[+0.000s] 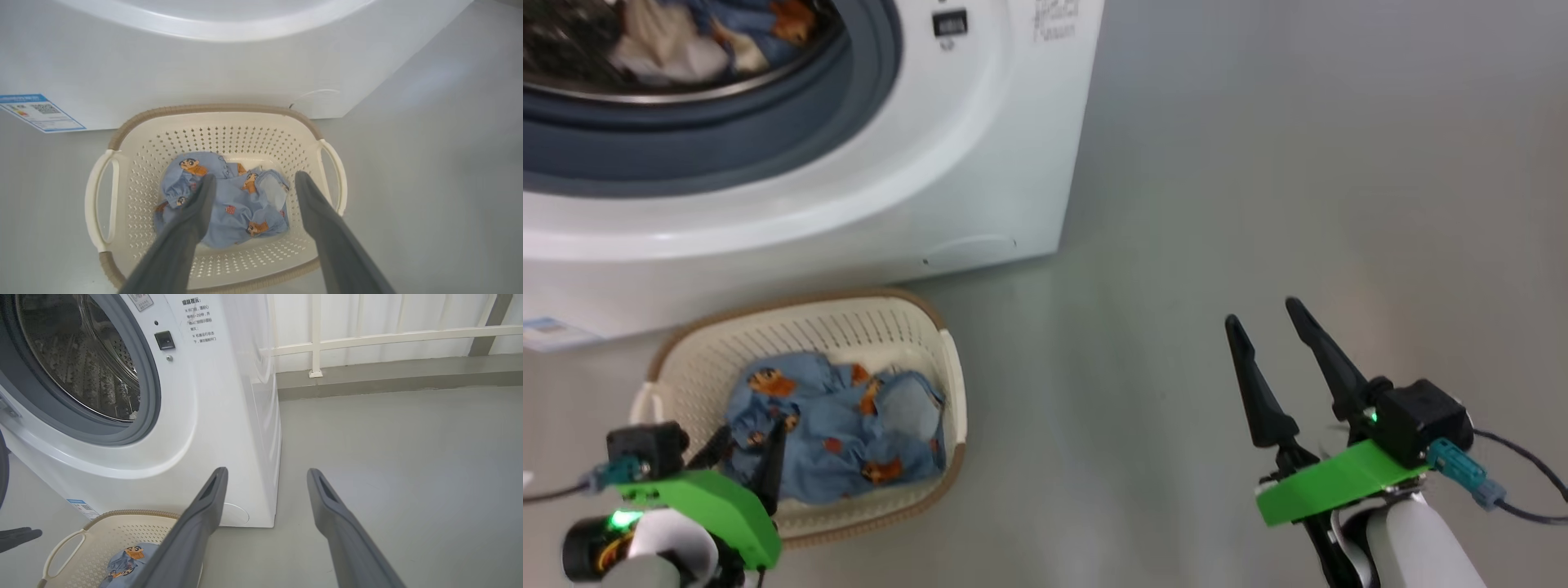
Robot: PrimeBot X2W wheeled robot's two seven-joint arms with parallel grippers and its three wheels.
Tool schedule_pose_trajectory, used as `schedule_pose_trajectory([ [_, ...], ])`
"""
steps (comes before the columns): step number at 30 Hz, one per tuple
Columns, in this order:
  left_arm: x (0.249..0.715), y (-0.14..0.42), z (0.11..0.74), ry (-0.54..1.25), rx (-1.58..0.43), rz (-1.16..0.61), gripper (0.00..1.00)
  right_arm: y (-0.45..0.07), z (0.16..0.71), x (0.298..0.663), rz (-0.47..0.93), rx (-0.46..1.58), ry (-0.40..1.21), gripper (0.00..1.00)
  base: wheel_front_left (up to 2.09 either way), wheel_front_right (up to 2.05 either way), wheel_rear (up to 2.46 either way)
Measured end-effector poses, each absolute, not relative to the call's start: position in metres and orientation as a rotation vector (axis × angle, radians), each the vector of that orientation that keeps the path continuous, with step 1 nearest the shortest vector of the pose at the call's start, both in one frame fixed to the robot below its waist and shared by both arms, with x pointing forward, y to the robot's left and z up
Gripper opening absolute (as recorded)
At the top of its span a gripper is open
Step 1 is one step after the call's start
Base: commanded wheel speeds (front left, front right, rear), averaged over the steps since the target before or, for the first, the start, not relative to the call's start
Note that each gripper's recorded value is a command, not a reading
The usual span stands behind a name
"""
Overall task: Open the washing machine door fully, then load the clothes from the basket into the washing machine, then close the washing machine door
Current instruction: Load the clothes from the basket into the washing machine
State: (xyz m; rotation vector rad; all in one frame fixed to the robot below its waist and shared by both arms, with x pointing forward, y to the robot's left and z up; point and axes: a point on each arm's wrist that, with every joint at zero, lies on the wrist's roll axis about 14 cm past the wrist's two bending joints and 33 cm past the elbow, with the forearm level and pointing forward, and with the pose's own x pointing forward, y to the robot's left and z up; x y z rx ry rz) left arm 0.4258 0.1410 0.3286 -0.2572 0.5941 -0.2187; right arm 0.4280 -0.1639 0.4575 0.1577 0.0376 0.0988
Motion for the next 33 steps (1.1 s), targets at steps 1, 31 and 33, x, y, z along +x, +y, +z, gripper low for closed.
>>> schedule_pose_trajectory([
  [1,0.427,0.139,0.319,0.635,-0.258,-0.231,1.0,-0.162,0.455,0.432,0.104,0.157,0.042,1.0,0.0,0.0,0.0],
  [31,0.454,0.153,0.099,1.18,-0.147,-0.253,1.0,-0.17,0.331,0.48,0.097,0.136,0.249,1.0,0.0,0.0,0.0],
  [33,0.456,0.157,0.09,1.191,-0.136,-0.247,1.0,-0.17,0.323,0.479,0.096,0.135,0.265,1.0,0.0,0.0,0.0],
])
